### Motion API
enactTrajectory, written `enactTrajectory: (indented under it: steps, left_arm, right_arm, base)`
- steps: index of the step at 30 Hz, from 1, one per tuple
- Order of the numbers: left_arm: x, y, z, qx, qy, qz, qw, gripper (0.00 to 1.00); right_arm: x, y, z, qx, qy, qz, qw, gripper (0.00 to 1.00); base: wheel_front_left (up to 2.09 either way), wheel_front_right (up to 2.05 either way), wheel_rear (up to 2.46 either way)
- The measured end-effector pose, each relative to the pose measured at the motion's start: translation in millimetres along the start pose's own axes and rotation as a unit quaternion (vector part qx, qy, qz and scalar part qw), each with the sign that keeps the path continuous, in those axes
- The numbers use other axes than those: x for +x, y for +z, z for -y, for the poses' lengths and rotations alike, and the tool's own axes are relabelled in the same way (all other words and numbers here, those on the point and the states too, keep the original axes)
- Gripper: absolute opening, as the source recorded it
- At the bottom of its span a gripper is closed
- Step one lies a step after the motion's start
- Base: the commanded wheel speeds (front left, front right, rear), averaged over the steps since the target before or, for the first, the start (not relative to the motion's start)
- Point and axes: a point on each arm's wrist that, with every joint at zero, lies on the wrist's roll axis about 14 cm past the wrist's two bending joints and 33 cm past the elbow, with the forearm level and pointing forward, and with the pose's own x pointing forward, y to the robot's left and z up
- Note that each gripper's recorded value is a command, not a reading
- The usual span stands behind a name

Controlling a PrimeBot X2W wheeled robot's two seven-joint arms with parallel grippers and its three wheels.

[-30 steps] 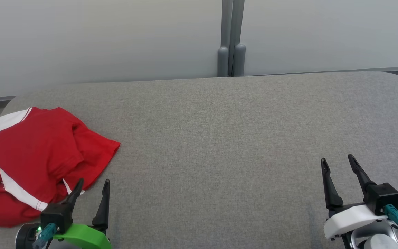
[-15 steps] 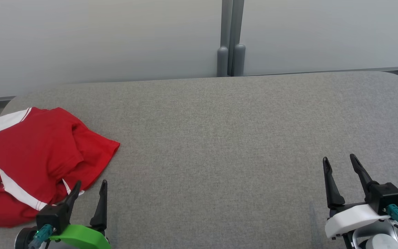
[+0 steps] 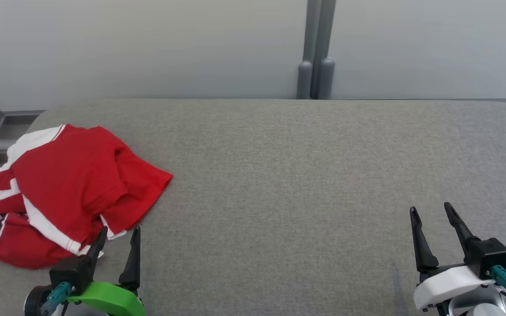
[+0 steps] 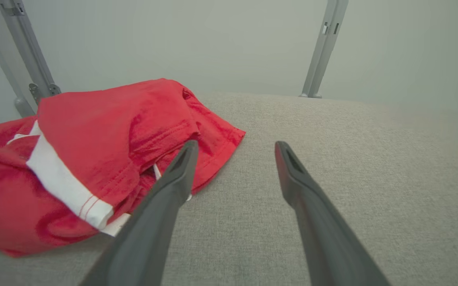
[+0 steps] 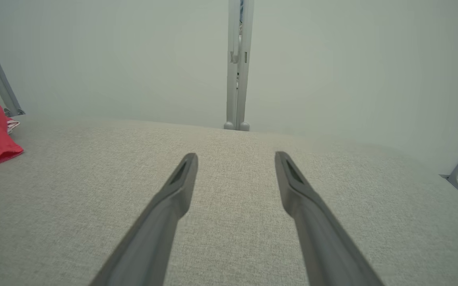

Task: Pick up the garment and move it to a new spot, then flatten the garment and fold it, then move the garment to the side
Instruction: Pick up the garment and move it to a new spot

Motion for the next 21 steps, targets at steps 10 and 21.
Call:
enactTrajectory:
  steps: [10, 21]
  left_arm:
    - [-53.0, -2.8, -64.9, 0.001, 0.11, 0.002, 0.994, 1.0]
    - [-111.0, -8.3, -111.0, -0.008, 0.212, 0.006, 0.977, 1.0]
  right_arm:
    - [31.8, 7.3, -84.1, 0.011, 0.123, 0.013, 0.992, 1.0]
    - [45.2, 21.1, -169.5, 0.026, 0.237, 0.031, 0.971, 1.0]
  base:
    - [0.0, 0.0, 0.0]
    - [0.0, 0.0, 0.0]
